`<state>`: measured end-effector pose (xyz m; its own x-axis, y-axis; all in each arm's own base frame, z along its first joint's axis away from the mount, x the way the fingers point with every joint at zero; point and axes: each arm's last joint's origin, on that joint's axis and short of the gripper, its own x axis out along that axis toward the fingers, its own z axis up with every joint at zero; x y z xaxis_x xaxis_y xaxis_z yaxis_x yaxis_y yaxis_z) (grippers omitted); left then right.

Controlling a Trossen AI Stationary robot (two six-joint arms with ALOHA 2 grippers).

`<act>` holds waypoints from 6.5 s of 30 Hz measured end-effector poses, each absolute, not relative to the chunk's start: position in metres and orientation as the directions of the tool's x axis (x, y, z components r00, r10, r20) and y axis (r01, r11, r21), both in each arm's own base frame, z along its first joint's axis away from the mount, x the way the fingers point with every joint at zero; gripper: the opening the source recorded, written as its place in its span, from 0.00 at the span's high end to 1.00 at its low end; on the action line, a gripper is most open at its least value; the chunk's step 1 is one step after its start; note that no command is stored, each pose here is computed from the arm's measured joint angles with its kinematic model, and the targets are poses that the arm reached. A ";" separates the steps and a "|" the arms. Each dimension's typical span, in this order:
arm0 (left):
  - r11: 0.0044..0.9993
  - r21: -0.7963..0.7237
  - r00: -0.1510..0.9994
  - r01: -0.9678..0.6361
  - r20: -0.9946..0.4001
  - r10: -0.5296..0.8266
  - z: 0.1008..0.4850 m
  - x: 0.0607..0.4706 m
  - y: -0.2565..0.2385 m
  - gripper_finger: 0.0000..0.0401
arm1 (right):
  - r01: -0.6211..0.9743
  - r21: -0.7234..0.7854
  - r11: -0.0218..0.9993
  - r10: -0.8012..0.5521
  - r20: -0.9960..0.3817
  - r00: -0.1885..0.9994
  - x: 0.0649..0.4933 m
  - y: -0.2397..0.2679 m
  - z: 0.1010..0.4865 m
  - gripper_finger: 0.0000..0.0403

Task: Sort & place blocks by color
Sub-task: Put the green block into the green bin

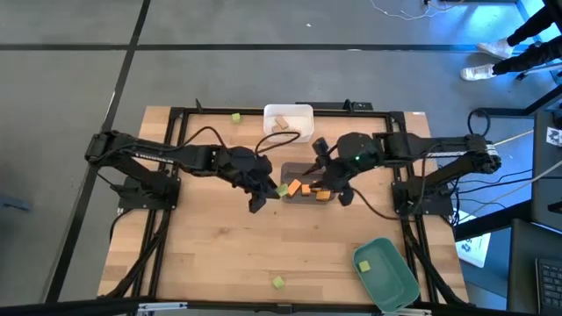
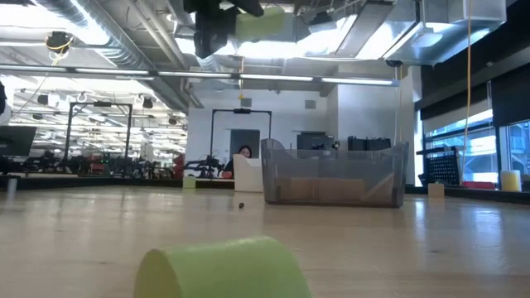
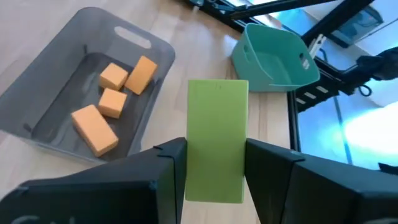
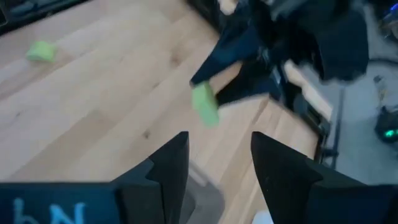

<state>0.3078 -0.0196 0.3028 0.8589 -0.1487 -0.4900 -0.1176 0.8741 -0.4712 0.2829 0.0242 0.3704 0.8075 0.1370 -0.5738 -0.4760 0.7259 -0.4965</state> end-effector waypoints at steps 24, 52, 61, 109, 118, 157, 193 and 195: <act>0.853 -0.519 0.891 0.053 -0.361 -0.276 0.315 0.312 -0.031 0.74 | -0.544 -0.612 0.574 0.215 -0.529 0.821 0.321 0.045 0.350 0.57; 0.842 -0.526 0.911 0.116 -0.282 -0.302 0.323 0.315 -0.032 0.74 | -0.608 -0.566 0.556 0.333 -0.519 0.787 0.336 0.050 0.337 0.58; 0.842 -0.527 0.911 0.114 -0.284 -0.301 0.322 0.315 -0.032 0.74 | -0.600 -0.576 0.555 0.332 -0.508 0.795 0.337 0.050 0.338 0.75; 0.981 -0.193 0.900 0.009 -0.426 -0.092 0.309 0.311 0.012 0.55 | -0.152 0.178 0.972 0.218 -0.924 0.314 0.196 0.121 0.394 0.86; 0.981 -0.193 0.880 -0.026 -0.470 -0.069 0.305 0.309 0.021 0.55 | 0.082 0.356 0.931 0.363 -0.927 -0.092 0.171 0.164 0.363 0.86; 0.984 -0.153 0.852 -0.090 -0.523 -0.003 0.301 0.304 0.025 0.55 | -0.013 0.480 0.877 0.478 -0.876 -0.068 0.166 0.185 0.182 0.70; 0.108 -0.230 0.251 -0.967 -0.799 0.546 0.263 0.206 0.203 0.55 | 0.108 -0.161 0.981 -0.194 -0.807 0.558 0.185 0.164 0.365 0.69; 0.095 -0.221 0.238 -0.971 -0.826 0.511 0.249 0.208 0.215 0.55 | 0.103 -0.186 0.977 -0.211 -0.790 0.576 0.186 0.164 0.368 0.69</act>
